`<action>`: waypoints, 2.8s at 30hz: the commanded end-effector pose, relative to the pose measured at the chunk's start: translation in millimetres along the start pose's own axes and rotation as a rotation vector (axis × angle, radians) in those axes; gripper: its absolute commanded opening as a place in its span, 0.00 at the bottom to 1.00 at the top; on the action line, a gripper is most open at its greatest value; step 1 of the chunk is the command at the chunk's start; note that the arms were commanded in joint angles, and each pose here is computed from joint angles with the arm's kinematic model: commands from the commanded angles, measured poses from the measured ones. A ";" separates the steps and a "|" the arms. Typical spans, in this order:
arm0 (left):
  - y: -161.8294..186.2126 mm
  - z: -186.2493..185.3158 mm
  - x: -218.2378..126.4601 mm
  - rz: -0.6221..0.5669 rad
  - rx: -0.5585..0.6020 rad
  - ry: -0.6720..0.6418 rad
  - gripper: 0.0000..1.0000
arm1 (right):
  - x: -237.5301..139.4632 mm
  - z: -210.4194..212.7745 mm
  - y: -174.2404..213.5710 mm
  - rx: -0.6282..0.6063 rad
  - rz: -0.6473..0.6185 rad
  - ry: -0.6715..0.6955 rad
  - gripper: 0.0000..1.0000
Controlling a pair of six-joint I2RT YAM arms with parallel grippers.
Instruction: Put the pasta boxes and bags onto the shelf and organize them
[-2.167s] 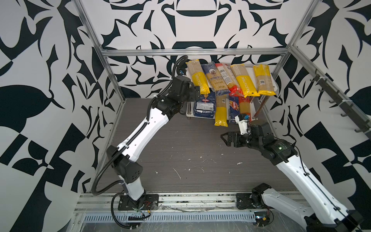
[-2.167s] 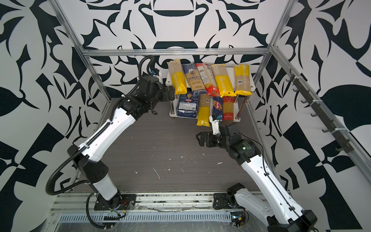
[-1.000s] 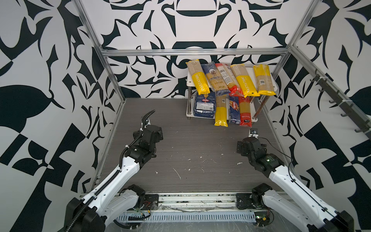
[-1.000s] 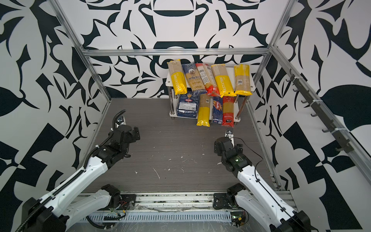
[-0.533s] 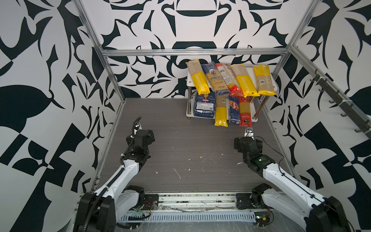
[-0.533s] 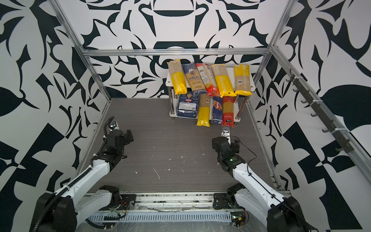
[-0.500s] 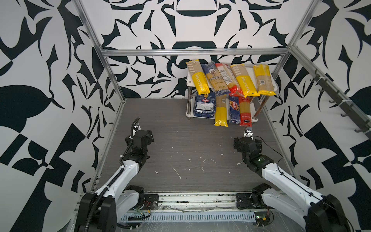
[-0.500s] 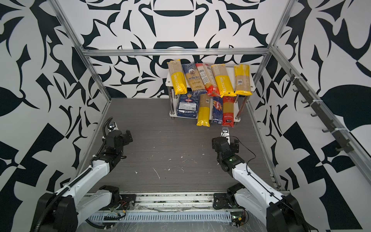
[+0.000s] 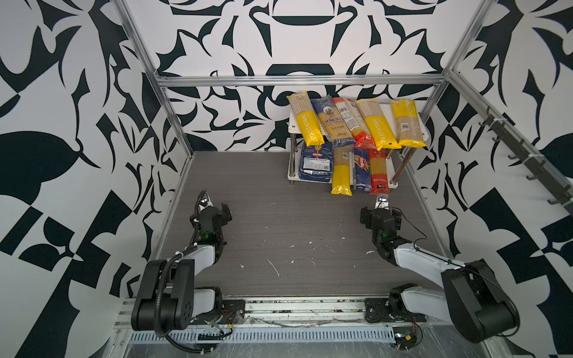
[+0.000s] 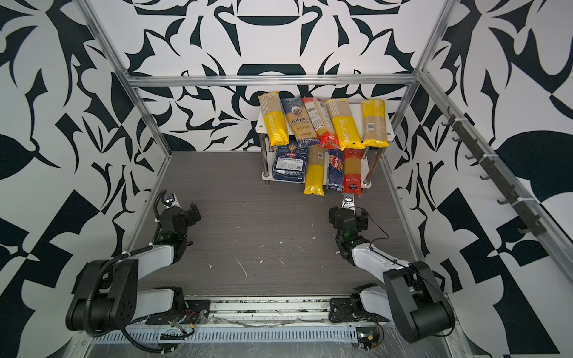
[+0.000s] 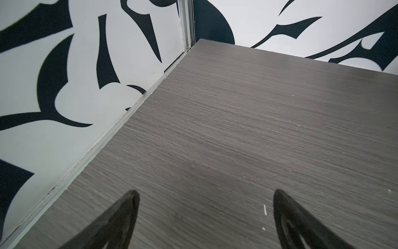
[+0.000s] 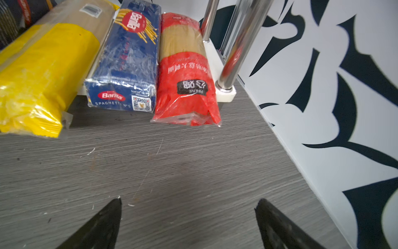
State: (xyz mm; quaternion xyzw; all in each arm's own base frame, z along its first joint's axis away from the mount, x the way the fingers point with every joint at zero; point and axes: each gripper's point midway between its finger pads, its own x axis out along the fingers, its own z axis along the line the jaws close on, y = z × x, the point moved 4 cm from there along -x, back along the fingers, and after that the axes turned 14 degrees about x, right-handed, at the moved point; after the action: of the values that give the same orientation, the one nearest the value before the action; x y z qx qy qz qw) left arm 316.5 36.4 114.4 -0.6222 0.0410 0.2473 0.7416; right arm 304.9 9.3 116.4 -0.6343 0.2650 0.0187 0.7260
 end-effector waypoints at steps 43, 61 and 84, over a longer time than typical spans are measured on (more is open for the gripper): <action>-8.7 -25.9 36.9 -0.080 0.030 0.245 0.99 | 39.4 29.9 7.9 -0.028 -0.006 -0.378 1.00; -8.6 -24.9 36.1 -0.083 0.028 0.241 0.99 | 47.5 16.6 3.9 0.017 -0.005 -0.260 1.00; -8.9 -25.1 35.7 -0.084 0.028 0.241 0.99 | 47.7 16.3 4.4 0.018 -0.006 -0.260 1.00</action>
State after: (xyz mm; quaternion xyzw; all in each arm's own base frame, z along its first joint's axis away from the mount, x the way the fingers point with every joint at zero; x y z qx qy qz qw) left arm 353.8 22.4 94.9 -0.6370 0.1164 0.1503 0.7470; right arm 339.7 12.8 73.4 -0.6205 0.1894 0.1267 0.7503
